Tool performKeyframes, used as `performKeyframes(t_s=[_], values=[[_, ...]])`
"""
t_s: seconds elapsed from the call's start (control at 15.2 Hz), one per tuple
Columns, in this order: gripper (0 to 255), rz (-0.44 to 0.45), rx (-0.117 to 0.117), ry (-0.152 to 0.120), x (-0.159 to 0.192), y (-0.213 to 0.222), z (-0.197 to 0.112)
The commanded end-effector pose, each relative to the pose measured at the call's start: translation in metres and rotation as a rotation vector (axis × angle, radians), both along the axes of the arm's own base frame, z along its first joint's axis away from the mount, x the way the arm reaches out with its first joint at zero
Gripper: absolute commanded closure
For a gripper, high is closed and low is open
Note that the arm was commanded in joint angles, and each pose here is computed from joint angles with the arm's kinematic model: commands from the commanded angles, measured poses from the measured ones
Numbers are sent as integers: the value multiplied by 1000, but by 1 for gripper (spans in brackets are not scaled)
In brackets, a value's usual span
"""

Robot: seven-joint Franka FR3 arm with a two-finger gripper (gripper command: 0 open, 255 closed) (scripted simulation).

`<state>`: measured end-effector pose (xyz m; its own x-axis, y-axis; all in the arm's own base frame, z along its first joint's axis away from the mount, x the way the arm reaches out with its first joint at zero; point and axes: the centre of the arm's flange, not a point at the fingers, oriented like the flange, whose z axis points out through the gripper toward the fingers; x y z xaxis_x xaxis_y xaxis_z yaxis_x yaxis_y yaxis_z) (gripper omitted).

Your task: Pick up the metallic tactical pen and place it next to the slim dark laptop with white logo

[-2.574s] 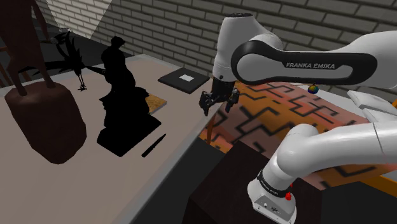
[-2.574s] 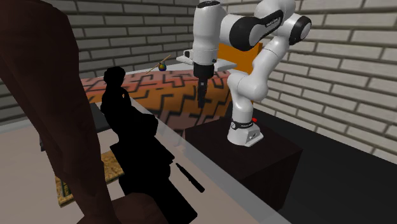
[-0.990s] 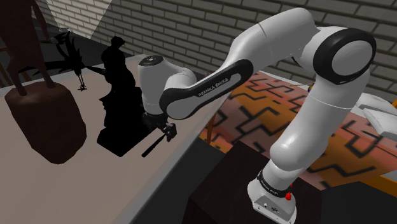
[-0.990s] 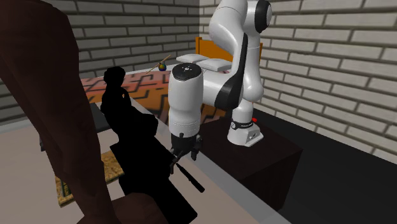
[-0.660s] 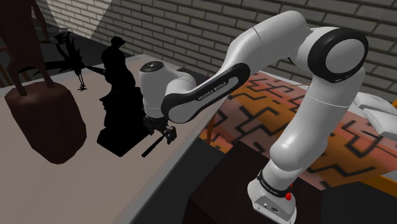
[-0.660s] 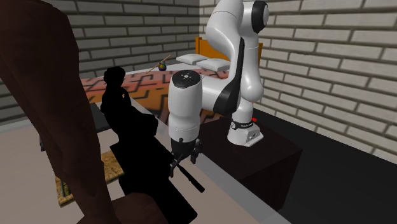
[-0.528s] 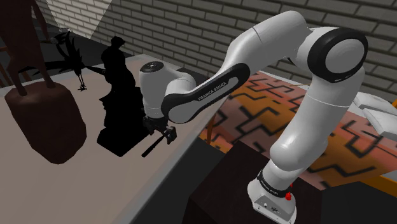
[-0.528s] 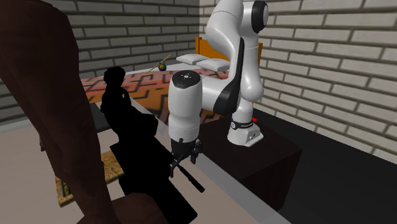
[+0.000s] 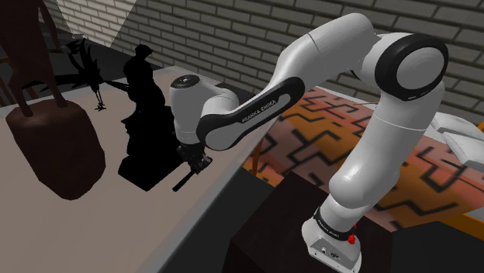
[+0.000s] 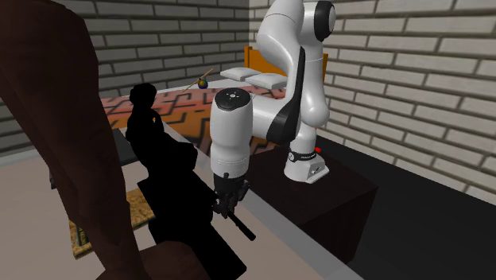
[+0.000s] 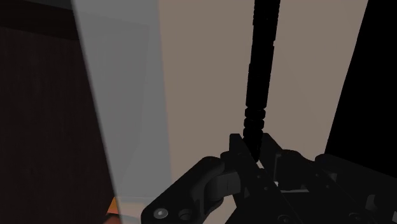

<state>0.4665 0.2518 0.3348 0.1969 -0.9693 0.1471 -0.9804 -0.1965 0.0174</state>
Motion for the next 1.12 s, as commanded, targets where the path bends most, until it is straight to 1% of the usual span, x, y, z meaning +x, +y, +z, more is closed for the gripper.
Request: performKeyframes(t_s=[0.0,0.26,1.06], values=[[255,0,0,0,0,0,0],[255,0,0,0,0,0,0],[255,0,0,0,0,0,63]])
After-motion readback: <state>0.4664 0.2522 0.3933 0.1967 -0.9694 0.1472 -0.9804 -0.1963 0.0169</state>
